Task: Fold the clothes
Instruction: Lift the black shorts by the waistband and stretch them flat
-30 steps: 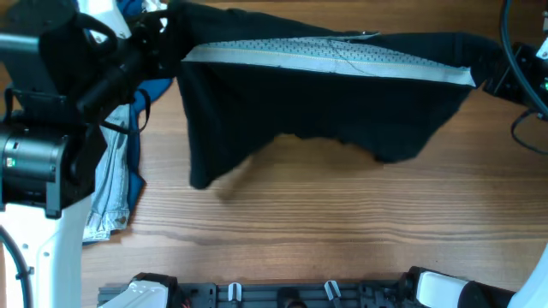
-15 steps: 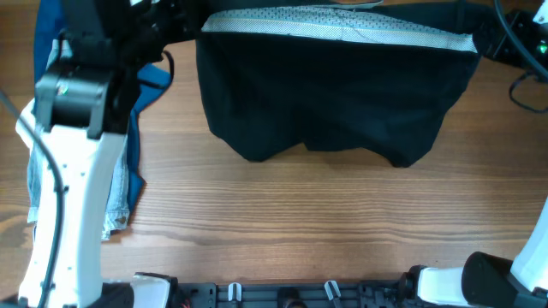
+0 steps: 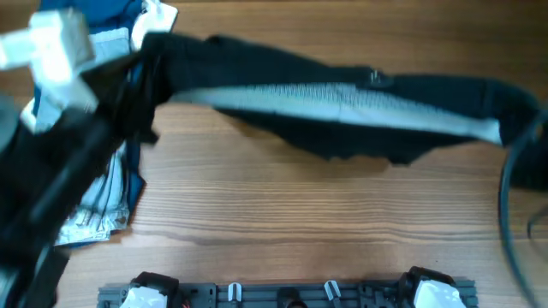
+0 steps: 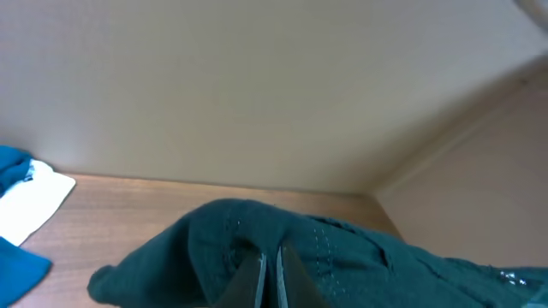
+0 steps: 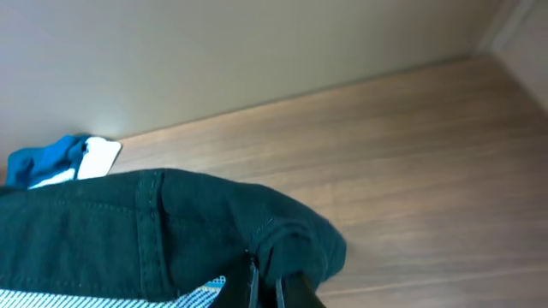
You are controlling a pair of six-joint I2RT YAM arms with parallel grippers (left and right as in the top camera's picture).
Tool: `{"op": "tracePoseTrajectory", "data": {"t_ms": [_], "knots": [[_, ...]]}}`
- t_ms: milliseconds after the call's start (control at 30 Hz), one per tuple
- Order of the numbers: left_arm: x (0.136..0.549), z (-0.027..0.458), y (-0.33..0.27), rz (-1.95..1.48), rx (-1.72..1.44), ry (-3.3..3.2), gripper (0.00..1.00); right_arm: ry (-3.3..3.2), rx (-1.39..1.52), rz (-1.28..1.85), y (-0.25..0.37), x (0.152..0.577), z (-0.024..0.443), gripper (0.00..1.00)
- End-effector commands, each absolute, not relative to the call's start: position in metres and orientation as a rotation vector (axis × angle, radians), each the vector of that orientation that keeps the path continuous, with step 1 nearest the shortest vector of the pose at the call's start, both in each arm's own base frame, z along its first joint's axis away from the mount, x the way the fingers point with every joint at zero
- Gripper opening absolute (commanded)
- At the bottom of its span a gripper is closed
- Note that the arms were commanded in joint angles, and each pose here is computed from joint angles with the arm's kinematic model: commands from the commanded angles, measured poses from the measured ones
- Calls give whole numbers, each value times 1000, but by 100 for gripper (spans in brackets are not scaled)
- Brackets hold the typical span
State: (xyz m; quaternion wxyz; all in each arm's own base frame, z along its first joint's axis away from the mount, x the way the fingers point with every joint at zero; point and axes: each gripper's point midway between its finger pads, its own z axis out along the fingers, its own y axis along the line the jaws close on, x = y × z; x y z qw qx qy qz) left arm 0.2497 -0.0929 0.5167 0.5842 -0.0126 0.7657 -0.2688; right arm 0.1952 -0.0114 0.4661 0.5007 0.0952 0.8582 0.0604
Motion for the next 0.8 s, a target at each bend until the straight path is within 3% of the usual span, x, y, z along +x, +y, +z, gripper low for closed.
{"op": "tracePoseTrajectory", "data": {"t_ms": [0, 167, 367, 500, 767], "knots": [[216, 529, -78, -584, -25, 1727, 4, 1989, 298, 20, -23, 161, 483, 4], [215, 503, -66, -528, -108, 1828, 4, 1949, 307, -17, -26, 154, 497, 4], [275, 439, -72, -400, -173, 2094, 4, 2192, 268, 38, -39, 229, 455, 4], [337, 370, -88, -326, -192, 2323, 4, 2447, 244, 133, -53, 309, 389, 4], [453, 186, -120, -204, -220, 2682, 4, 2794, 161, 254, -42, 468, 198, 4]]}}
